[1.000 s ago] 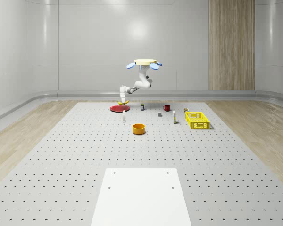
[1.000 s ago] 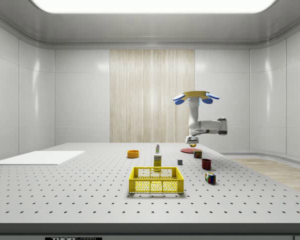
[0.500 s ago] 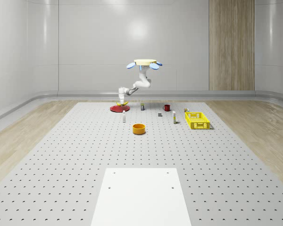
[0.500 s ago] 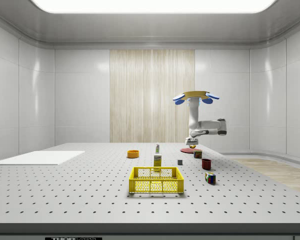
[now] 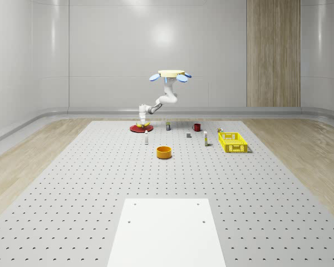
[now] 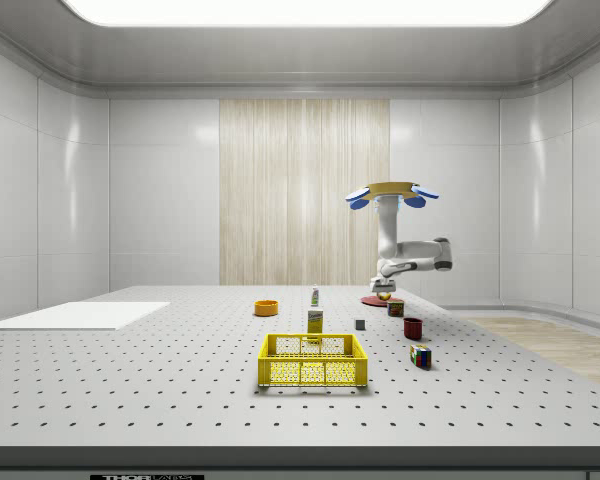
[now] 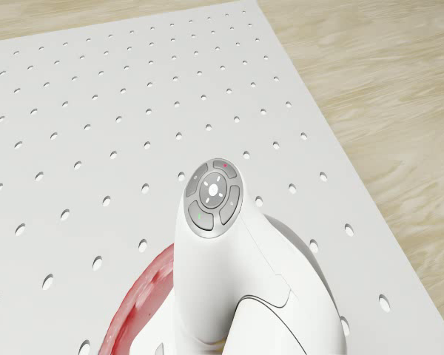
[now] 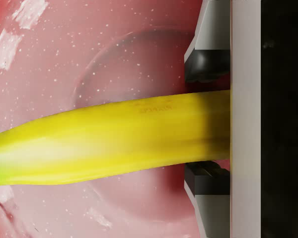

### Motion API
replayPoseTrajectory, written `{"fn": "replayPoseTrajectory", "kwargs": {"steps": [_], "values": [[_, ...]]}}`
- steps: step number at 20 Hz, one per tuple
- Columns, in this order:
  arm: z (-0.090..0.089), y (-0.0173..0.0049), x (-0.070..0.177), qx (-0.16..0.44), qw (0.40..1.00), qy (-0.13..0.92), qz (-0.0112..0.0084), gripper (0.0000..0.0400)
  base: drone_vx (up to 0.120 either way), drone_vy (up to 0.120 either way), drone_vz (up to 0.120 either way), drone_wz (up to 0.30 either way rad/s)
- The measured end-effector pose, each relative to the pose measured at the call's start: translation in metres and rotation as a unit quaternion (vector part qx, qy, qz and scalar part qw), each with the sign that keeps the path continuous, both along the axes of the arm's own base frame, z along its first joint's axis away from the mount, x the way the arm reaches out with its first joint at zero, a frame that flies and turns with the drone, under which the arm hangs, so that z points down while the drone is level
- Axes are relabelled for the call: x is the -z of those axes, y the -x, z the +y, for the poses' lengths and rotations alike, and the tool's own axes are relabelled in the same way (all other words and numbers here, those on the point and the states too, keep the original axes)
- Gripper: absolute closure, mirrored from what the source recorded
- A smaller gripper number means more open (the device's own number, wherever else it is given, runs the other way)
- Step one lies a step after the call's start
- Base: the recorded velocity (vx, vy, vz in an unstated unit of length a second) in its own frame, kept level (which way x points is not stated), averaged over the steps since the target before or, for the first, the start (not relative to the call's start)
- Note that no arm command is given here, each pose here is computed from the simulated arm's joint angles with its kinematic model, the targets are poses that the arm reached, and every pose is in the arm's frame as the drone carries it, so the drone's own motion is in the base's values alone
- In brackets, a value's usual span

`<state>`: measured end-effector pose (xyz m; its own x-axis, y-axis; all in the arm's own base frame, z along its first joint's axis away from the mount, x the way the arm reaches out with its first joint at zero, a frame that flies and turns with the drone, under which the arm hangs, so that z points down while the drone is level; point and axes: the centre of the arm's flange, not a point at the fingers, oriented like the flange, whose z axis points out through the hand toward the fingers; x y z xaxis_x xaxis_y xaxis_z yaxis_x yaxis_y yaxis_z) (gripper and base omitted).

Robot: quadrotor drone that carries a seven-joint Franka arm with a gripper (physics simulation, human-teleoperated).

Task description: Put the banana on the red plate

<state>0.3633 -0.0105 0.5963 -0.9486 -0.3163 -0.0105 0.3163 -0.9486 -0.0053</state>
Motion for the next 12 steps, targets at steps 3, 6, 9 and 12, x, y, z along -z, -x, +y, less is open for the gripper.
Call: {"fn": "replayPoseTrajectory", "kwargs": {"steps": [3, 6, 9, 12], "values": [[0.000, -0.0008, 0.002, 0.005, 1.000, 0.001, 0.0014, 0.0057, 0.000, 0.000, 0.000, 0.000], [0.000, -0.0012, 0.010, 0.008, 1.000, 0.002, 0.0022, 0.0027, 0.000, 0.000, 0.000, 0.000], [0.000, -0.0014, 0.015, 0.010, 1.000, 0.003, 0.0026, 0.0013, 0.000, 0.000, 0.000, 0.000], [0.000, -0.0015, 0.018, 0.011, 1.000, 0.003, 0.0029, 0.0006, 0.000, 0.000, 0.000, 0.000]]}}
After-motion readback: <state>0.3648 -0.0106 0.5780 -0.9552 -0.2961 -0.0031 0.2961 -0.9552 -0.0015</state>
